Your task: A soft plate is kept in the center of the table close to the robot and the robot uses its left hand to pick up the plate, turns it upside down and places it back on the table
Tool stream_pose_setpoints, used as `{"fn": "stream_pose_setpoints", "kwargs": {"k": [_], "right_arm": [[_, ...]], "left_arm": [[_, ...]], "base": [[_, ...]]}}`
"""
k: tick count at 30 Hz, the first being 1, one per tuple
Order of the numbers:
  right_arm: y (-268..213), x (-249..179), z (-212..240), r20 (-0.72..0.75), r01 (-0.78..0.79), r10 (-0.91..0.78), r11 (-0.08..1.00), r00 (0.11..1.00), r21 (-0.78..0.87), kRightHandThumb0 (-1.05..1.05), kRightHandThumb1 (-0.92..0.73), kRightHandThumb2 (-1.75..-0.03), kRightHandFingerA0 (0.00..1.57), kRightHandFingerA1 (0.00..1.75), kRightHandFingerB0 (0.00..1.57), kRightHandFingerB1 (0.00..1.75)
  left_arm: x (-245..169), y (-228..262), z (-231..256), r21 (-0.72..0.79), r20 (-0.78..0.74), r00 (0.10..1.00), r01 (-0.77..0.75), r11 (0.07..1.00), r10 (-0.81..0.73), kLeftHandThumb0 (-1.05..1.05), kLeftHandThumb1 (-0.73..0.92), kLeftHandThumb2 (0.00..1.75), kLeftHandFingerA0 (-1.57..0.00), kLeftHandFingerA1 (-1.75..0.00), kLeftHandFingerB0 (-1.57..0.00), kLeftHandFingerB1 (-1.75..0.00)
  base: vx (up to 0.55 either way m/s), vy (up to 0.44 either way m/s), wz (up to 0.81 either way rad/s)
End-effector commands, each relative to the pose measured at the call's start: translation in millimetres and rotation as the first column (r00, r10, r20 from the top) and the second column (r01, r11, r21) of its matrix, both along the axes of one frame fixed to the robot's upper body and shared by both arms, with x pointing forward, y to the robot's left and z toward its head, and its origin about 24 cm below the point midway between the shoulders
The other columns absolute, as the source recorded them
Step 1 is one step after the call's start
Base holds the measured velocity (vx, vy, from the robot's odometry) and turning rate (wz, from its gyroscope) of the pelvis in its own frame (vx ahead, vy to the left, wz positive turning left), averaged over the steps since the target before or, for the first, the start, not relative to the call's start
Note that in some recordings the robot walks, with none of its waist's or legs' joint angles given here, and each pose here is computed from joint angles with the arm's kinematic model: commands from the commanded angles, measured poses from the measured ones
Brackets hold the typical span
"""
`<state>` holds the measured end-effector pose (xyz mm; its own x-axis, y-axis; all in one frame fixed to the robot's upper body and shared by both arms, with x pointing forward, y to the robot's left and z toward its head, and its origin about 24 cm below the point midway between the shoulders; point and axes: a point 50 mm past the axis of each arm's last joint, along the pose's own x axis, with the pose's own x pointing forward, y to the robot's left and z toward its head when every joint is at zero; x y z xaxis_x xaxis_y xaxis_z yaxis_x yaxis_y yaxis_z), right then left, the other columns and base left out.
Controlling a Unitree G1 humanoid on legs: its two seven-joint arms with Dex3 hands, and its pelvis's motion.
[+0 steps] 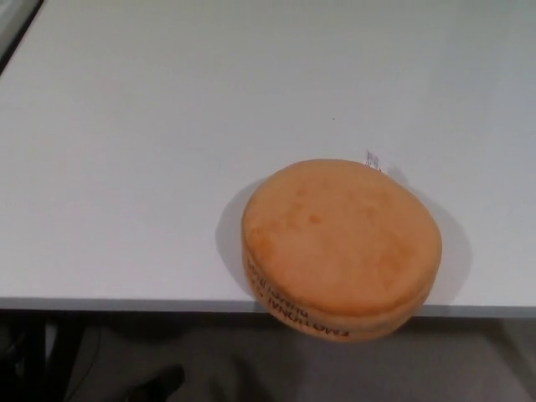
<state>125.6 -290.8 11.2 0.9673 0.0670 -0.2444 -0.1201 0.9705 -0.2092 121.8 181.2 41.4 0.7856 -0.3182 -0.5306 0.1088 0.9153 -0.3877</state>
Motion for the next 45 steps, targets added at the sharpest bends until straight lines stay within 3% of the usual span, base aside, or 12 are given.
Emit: {"fn": "stream_pose_setpoints", "kwargs": {"k": [1,2,3,7,19,20,21,45], "right_arm": [[-7.7,-13.9,-2.5,-0.033,0.019,-0.019,1.0,0.999,-0.018,-0.75,-0.86,-0.67,0.43,0.41,0.28,0.31],[-8.0,-14.5,-2.7,-0.032,0.017,-0.018,1.0,0.999,-0.02,-0.74,-0.87,-0.67,0.43,0.41,0.28,0.3],[-7.9,-14.8,-3.2,-0.03,0.02,-0.02,1.0,0.999,-0.019,-0.74,-0.87,-0.67,0.43,0.4,0.29,0.3],[-8.9,-15.8,-4.3,-0.042,0.023,-0.024,0.999,0.999,-0.027,-0.76,-0.88,-0.67,0.42,0.39,0.3,0.3],[-7.1,-18.8,-5.4,-0.035,-0.009,0.008,0.999,0.999,-0.032,-0.75,-0.88,-0.67,0.4,0.39,0.33,0.31],[-6.7,-18.9,-5.3,-0.035,-0.01,0.009,0.999,0.999,-0.031,-0.75,-0.88,-0.67,0.4,0.39,0.33,0.31],[-6.8,-19.3,-5.4,-0.039,-0.011,0.01,0.999,0.999,-0.034,-0.76,-0.88,-0.67,0.4,0.39,0.33,0.31],[-6.0,-23.1,-6.4,-0.05,-0.013,0.012,0.999,0.999,-0.033,-0.77,-0.88,-0.67,0.41,0.4,0.33,0.3]], "left_arm": [[-10.2,58.0,-37.1,0.241,0.407,0.909,-0.206,0.948,0.093,-0.92,0.76,1.15,-0.11,-0.47,-0.06,-0.33],[-9.0,60.9,-40.8,0.245,0.387,0.915,-0.218,0.945,0.111,-0.97,0.91,0.78,-0.15,-0.39,-0.08,-0.27],[-7.3,62.5,-43.4,0.237,0.366,0.921,-0.23,0.944,0.133,-0.95,0.92,0.74,-0.18,-0.38,-0.12,-0.3],[-1.7,61.8,-52.5,0.229,0.307,0.94,-0.226,0.947,0.15,-0.96,0.91,0.79,-0.18,-0.4,-0.11,-0.29],[-6.5,55.0,-60.7,0.234,0.318,0.944,-0.169,0.957,0.089,-0.93,0.92,0.72,-0.19,-0.41,-0.14,-0.28],[-6.6,54.6,-60.5,0.235,0.322,0.943,-0.171,0.957,0.089,-0.93,0.92,0.72,-0.19,-0.41,-0.14,-0.28],[-6.8,53.7,-60.8,0.243,0.328,0.941,-0.171,0.955,0.085,-0.9,0.73,1.11,-0.16,-0.5,-0.09,-0.42],[-11.4,55.3,-65.6,0.292,0.379,0.924,-0.17,0.941,0.05,-0.9,0.74,1.12,-0.18,-0.49,-0.1,-0.42]], "base": [[0.0,0.0,0.0],[0.0,0.0,0.0],[0.0,0.0,0.0],[0.0,0.0,0.0],[0.0,0.0,0.0],[0.0,0.0,0.0],[0.0,0.0,0.0],[0.0,0.0,0.0]]}}
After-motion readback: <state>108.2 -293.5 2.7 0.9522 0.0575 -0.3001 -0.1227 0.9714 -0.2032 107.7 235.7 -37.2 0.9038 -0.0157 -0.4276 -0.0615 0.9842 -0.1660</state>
